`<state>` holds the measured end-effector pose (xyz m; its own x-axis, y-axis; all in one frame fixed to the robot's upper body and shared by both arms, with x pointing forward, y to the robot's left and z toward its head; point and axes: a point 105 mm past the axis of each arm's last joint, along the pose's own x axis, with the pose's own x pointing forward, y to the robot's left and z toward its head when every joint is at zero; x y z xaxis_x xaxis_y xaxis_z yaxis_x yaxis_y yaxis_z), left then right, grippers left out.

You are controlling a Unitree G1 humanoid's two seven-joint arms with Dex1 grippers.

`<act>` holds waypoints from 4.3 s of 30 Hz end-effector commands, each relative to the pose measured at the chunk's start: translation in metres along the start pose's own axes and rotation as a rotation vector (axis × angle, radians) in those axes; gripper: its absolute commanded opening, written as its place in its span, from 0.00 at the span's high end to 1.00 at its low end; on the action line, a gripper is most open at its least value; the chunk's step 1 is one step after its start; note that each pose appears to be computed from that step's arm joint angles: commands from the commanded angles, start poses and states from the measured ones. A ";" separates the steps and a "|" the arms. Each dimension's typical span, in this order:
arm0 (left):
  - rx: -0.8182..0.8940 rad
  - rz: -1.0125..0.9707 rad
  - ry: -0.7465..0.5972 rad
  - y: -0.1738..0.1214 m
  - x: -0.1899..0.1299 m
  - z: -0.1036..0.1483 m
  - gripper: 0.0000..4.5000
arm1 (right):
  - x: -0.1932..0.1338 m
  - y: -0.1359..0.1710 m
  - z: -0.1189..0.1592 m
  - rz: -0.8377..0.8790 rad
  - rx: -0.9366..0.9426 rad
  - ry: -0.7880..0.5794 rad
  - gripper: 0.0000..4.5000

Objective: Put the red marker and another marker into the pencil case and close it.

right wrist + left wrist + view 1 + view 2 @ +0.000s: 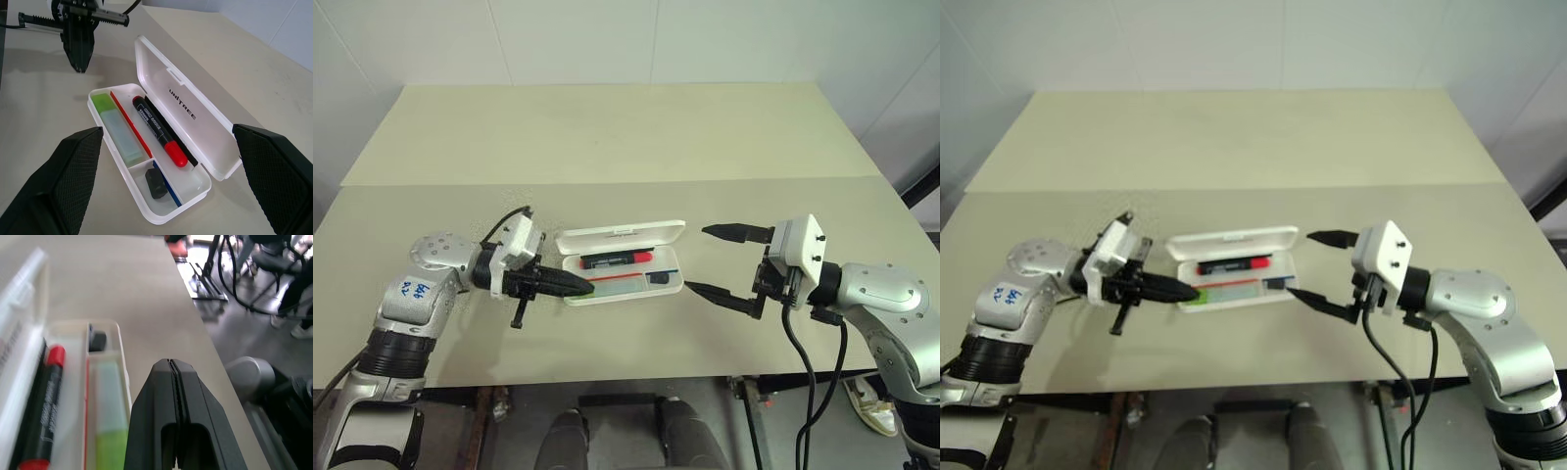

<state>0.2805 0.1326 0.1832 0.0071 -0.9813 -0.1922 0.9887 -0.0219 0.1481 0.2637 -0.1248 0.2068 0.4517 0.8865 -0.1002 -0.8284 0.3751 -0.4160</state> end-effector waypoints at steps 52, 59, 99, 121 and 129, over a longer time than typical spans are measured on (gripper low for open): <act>0.111 0.128 0.324 0.040 -0.006 -0.025 0.99 | 0.006 0.000 0.008 0.002 -0.029 -0.026 0.00; 0.134 0.087 0.363 0.040 -0.001 -0.026 0.99 | 0.008 0.001 0.007 -0.003 -0.026 -0.032 0.00; 0.069 -0.041 0.419 0.035 0.051 -0.040 0.99 | 0.010 0.002 0.008 -0.061 -0.023 -0.050 0.00; -0.030 -0.076 0.110 0.016 0.023 0.008 0.99 | 0.007 -0.001 0.003 -0.057 0.007 -0.045 0.00; 0.042 0.093 0.056 0.022 -0.002 0.009 0.49 | -0.001 -0.005 -0.003 -0.050 0.008 -0.006 0.00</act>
<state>0.3023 0.1281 0.1872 0.0757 -0.9641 -0.2543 0.9877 0.0376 0.1515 0.2711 -0.1227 0.1966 0.4844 0.8700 -0.0918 -0.8243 0.4187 -0.3810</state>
